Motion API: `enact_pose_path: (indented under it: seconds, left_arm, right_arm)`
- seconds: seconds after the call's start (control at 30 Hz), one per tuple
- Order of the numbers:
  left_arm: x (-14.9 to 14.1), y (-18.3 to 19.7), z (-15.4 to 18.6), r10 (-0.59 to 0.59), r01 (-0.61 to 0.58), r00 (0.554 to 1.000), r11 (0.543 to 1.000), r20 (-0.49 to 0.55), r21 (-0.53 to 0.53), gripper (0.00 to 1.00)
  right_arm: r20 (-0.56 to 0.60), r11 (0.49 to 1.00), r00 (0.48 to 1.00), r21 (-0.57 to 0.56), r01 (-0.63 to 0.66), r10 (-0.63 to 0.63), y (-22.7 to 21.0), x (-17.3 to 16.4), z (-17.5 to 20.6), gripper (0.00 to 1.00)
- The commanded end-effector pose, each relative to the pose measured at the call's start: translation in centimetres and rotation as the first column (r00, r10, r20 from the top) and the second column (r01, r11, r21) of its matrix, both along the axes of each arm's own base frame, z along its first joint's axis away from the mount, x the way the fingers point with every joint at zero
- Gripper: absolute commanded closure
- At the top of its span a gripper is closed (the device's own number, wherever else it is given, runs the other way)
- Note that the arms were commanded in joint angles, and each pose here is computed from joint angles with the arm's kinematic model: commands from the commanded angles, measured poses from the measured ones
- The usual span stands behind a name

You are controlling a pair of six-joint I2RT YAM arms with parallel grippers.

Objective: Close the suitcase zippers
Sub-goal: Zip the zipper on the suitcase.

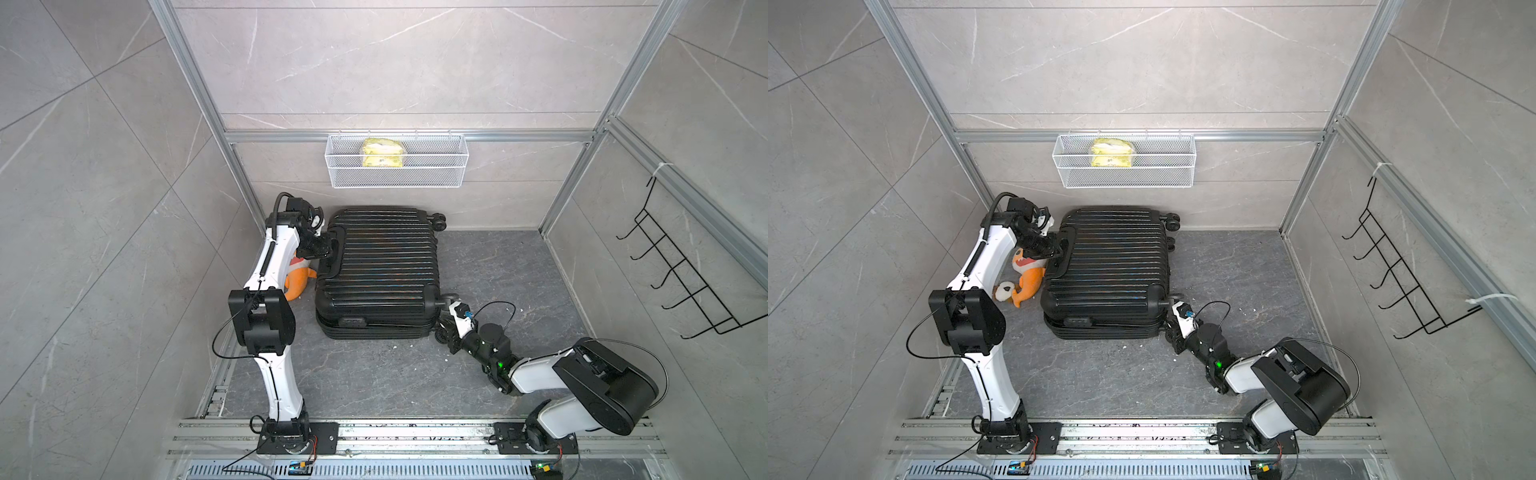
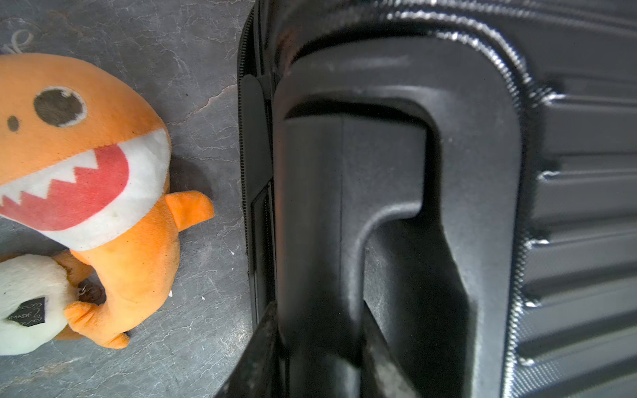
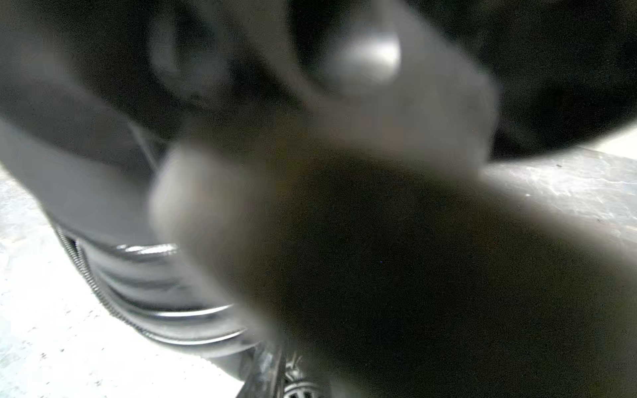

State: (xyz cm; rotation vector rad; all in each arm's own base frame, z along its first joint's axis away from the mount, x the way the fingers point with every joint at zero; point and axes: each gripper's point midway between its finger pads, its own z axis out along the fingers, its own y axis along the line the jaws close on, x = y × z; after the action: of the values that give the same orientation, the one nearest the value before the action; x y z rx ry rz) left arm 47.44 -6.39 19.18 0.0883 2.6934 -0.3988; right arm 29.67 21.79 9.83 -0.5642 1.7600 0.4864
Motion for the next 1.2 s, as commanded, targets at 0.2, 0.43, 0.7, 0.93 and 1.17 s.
enact_pose_path:
  seconds: [0.2, 0.43, 0.7, 0.93, 1.17]
  left_arm:
    - [-3.6, -5.0, 5.7, -0.141, 0.149, 0.989, 0.961, 0.05, -0.234, 1.0]
    - [-3.6, -5.0, 5.7, -0.14, 0.148, 0.989, 0.962, 0.05, -0.231, 1.0]
    - [-3.5, -4.9, 5.8, -0.133, 0.142, 0.99, 0.964, 0.054, -0.226, 1.0]
    - [-3.5, -5.0, 5.9, -0.135, 0.145, 0.989, 0.962, 0.056, -0.23, 1.0]
    - [-3.5, -5.0, 6.0, -0.135, 0.144, 0.989, 0.962, 0.057, -0.23, 1.0]
  right_arm:
    - [-0.024, 1.0, 1.0, -0.025, 0.01, -0.01, 0.5, 0.9, -0.8, 0.72]
    - [-0.044, 1.0, 0.999, -0.027, 0.008, -0.01, 0.6, 0.9, -1.4, 0.73]
    - [-0.057, 0.999, 0.998, -0.032, 0.001, -0.003, 0.4, 0.0, -1.6, 0.79]
    - [-0.072, 0.998, 0.997, -0.056, 0.008, -0.012, 0.4, 0.3, -1.9, 0.74]
    - [-0.09, 0.998, 0.996, -0.068, 0.011, -0.018, 0.8, 0.7, -2.4, 0.75]
